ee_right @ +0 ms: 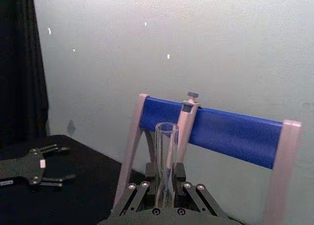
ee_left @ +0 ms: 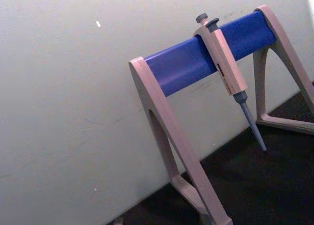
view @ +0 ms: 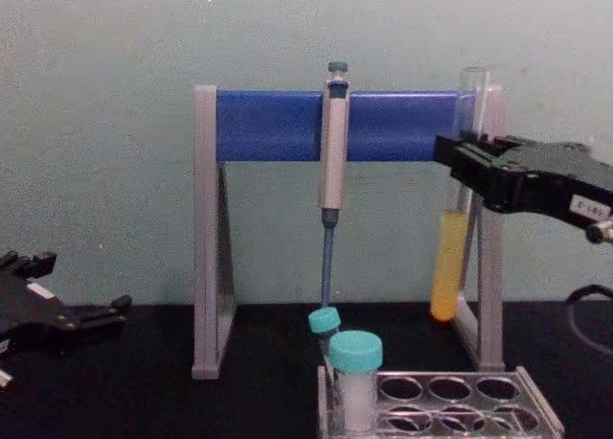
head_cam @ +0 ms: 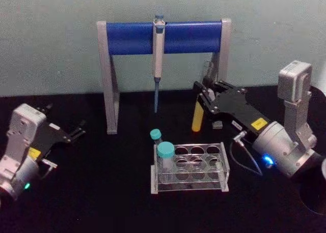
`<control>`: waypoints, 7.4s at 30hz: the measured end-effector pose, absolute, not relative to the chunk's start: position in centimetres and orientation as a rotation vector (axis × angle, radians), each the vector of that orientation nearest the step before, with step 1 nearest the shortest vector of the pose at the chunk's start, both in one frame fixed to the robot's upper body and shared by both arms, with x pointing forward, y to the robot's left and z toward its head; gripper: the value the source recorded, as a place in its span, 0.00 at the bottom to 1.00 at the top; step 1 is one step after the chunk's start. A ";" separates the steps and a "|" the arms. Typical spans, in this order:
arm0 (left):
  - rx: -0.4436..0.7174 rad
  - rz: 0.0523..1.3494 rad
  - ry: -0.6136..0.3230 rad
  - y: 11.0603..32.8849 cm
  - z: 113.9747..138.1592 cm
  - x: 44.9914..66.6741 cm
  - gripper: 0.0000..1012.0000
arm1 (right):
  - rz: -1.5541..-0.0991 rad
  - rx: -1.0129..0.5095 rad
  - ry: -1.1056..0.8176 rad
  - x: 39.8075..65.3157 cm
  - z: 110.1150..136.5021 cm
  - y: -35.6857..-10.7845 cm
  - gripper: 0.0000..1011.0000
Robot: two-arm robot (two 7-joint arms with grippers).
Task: Pick up the test tube from the test tube rack, shake it, then place it back into the test tube rack.
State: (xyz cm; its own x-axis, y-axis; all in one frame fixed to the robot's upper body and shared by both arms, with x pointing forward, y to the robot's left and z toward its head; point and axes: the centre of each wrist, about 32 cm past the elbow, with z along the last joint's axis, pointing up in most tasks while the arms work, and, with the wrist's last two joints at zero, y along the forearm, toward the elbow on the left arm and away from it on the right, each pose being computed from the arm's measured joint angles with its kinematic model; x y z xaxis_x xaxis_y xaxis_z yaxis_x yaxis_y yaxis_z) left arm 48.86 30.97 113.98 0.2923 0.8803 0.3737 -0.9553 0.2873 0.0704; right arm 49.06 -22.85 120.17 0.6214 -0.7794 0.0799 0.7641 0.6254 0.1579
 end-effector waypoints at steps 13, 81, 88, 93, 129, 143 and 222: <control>0.304 1.248 -0.285 31.0 114.0 48.9 0.99 | -0.919 0.078 -0.158 46.7 120.3 -24.6 0.22; 0.304 1.248 -0.285 31.0 114.0 48.9 0.99 | -0.936 0.081 -0.174 46.8 120.3 -24.9 0.22; 0.305 1.248 -0.285 31.0 114.0 48.9 0.99 | -0.926 0.061 -0.167 44.6 120.1 -25.2 0.22; 0.304 1.248 -0.285 31.0 114.0 48.9 0.99 | -0.880 0.051 -0.149 43.7 119.8 -24.6 0.22; 0.304 1.248 -0.285 31.0 114.0 48.9 0.99 | -0.904 0.124 -0.157 48.7 119.9 -23.0 0.22; 0.304 1.248 -0.285 31.0 114.0 48.9 0.99 | -0.908 0.127 -0.158 48.7 119.9 -23.0 0.22; 0.304 1.248 -0.285 31.0 114.0 48.9 0.99 | -0.753 0.066 -0.049 46.2 116.9 -22.5 0.22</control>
State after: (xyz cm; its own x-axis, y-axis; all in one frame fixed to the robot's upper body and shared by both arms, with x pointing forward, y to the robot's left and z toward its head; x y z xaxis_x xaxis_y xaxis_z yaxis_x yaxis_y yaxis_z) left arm 48.86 30.97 113.98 0.2923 0.8803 0.3737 -0.9552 0.2873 0.0703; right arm 46.20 -22.49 116.93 0.7287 -0.6846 0.0210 0.6815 0.7278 0.0771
